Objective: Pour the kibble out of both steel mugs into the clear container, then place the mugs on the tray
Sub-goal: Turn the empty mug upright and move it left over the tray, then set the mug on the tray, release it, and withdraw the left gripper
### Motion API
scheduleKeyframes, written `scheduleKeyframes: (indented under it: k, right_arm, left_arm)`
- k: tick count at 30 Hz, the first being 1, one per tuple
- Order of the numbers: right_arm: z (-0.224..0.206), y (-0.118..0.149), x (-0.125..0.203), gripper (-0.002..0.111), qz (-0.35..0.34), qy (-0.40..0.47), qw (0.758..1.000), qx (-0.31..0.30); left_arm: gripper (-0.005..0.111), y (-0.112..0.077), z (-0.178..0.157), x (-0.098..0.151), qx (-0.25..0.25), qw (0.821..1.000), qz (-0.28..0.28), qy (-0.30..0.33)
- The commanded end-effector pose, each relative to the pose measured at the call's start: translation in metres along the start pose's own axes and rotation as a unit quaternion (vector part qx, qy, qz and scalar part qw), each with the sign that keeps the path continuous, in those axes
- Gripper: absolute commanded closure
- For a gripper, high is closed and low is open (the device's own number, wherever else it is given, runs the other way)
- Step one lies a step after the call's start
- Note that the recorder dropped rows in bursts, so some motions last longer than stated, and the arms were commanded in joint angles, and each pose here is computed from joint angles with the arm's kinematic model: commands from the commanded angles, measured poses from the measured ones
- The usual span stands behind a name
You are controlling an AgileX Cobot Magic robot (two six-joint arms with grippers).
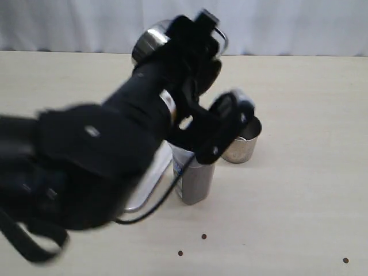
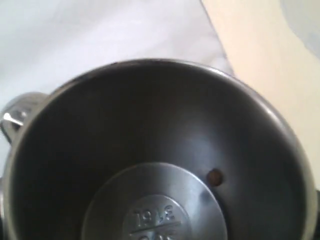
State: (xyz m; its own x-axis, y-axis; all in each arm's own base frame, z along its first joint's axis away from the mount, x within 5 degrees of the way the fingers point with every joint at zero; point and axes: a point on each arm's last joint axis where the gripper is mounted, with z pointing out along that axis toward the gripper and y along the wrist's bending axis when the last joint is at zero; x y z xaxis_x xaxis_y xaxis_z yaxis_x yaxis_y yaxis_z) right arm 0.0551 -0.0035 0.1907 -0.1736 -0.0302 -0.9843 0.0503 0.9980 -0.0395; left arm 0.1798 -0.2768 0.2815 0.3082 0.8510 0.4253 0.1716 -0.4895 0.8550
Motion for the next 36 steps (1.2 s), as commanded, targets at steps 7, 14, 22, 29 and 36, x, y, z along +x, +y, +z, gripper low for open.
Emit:
scheduleKeyframes:
  k: [7, 14, 22, 29, 36]
  right_arm:
    - [0.0, 0.0, 0.001, 0.103, 0.001, 0.0, 1.0, 0.003]
    - [0.0, 0.0, 0.001, 0.103, 0.001, 0.0, 1.0, 0.003]
    - [0.0, 0.0, 0.001, 0.103, 0.001, 0.0, 1.0, 0.003]
    - [0.0, 0.0, 0.001, 0.103, 0.001, 0.0, 1.0, 0.003]
    - [0.0, 0.0, 0.001, 0.103, 0.001, 0.0, 1.0, 0.003]
  left_arm:
    - [0.107, -0.021, 0.021, 0.108, 0.037, 0.881, -0.414, -0.227]
    - [0.107, -0.126, 0.08, 0.167, 0.112, 0.678, -0.698, -0.203]
    - [0.107, -0.222, 0.133, 0.151, 0.243, 0.619, -0.726, -0.176]
    - [0.107, -0.249, 0.164, 0.14, 0.268, 0.607, -0.727, -0.178]
    - [0.08, -0.251, 0.171, 0.148, 0.246, 0.644, -0.71, -0.141]
